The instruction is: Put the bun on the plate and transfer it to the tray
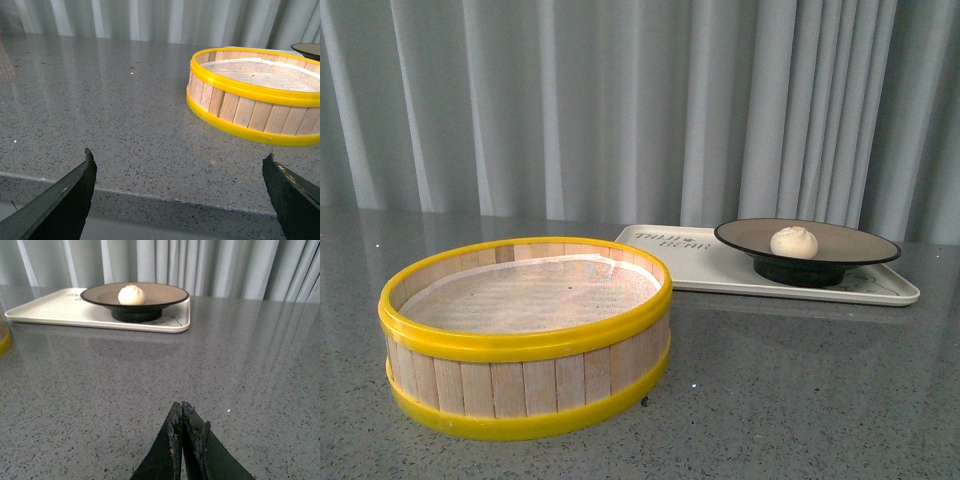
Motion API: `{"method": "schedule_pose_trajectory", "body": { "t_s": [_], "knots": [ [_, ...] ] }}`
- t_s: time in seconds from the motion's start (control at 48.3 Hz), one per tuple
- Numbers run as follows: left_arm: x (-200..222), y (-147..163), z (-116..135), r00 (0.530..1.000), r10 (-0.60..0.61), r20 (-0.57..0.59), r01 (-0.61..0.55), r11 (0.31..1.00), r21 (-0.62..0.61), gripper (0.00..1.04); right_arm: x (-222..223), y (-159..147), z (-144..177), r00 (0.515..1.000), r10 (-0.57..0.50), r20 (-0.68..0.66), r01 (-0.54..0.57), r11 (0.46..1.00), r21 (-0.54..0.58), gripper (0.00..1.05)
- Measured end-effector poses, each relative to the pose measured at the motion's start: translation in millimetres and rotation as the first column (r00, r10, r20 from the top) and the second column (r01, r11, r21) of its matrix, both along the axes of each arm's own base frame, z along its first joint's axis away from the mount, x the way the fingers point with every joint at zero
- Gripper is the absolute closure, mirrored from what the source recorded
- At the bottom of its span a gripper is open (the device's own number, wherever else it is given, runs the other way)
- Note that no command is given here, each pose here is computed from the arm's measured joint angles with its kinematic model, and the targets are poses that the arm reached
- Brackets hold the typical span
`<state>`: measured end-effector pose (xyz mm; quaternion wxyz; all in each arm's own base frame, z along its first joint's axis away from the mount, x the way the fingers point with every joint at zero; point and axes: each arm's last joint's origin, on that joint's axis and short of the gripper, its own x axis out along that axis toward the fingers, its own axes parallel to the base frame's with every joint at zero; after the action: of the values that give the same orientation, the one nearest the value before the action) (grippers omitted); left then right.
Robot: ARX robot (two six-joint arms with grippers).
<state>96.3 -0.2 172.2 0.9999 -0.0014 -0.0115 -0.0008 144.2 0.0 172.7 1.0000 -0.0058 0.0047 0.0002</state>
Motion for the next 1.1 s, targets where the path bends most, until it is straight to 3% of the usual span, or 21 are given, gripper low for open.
{"method": "schedule_pose_trajectory", "body": {
  "t_s": [1.098],
  "knots": [
    [0,0,0,1.0,0.0,0.0,0.0,1.0,0.0,0.07,-34,0,-5,1.0,0.0,0.017,0.0,1.0,0.0,1.03]
  ]
}}
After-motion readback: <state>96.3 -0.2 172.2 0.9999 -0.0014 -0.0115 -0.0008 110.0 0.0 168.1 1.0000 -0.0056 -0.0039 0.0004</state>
